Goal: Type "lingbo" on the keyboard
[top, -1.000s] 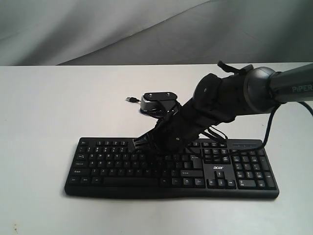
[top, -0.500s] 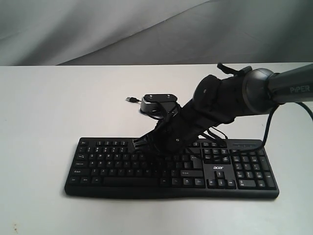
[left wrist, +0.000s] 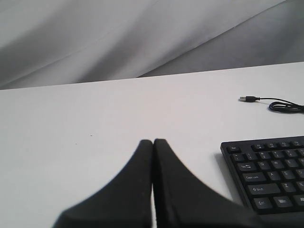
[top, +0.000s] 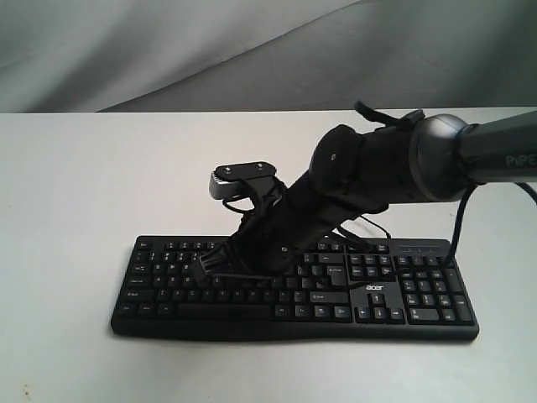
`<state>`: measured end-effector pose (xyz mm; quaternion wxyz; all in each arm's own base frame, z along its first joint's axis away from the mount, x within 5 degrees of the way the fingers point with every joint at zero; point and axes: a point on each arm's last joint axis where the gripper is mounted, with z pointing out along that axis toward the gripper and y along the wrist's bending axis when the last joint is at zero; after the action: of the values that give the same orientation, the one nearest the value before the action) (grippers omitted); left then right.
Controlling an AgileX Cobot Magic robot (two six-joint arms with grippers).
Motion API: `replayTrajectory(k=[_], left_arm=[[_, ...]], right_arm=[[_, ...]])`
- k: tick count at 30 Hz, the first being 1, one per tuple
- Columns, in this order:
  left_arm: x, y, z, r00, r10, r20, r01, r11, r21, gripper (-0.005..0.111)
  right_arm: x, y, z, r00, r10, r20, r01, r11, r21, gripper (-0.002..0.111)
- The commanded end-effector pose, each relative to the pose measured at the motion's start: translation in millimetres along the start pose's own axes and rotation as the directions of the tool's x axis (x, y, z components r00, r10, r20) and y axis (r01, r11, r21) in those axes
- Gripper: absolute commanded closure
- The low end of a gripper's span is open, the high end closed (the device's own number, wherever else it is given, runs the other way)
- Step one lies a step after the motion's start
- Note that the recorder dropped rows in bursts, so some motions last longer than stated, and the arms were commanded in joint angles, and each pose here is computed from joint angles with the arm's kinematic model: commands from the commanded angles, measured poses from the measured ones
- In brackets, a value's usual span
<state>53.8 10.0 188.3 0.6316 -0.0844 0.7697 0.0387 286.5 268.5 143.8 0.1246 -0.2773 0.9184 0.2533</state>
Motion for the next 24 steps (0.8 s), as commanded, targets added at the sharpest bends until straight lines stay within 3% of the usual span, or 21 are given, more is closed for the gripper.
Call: replayTrajectory(k=[1,24], left_arm=[[0.9,-0.1,0.2,1.0,-0.012,0.003,0.012,1.0,0.001,0.106],[0.9,-0.1,0.2,1.0,-0.012,0.003,0.012,1.0,0.001,0.106]], right_arm=[[-0.9,4.4,-2.3,1.0,-0.003,0.002,0.003,1.0,0.001,0.108],[-2.0,-0.9,4.3,1.0,-0.006,0.023,0.005,1.0,0.03,0.108]])
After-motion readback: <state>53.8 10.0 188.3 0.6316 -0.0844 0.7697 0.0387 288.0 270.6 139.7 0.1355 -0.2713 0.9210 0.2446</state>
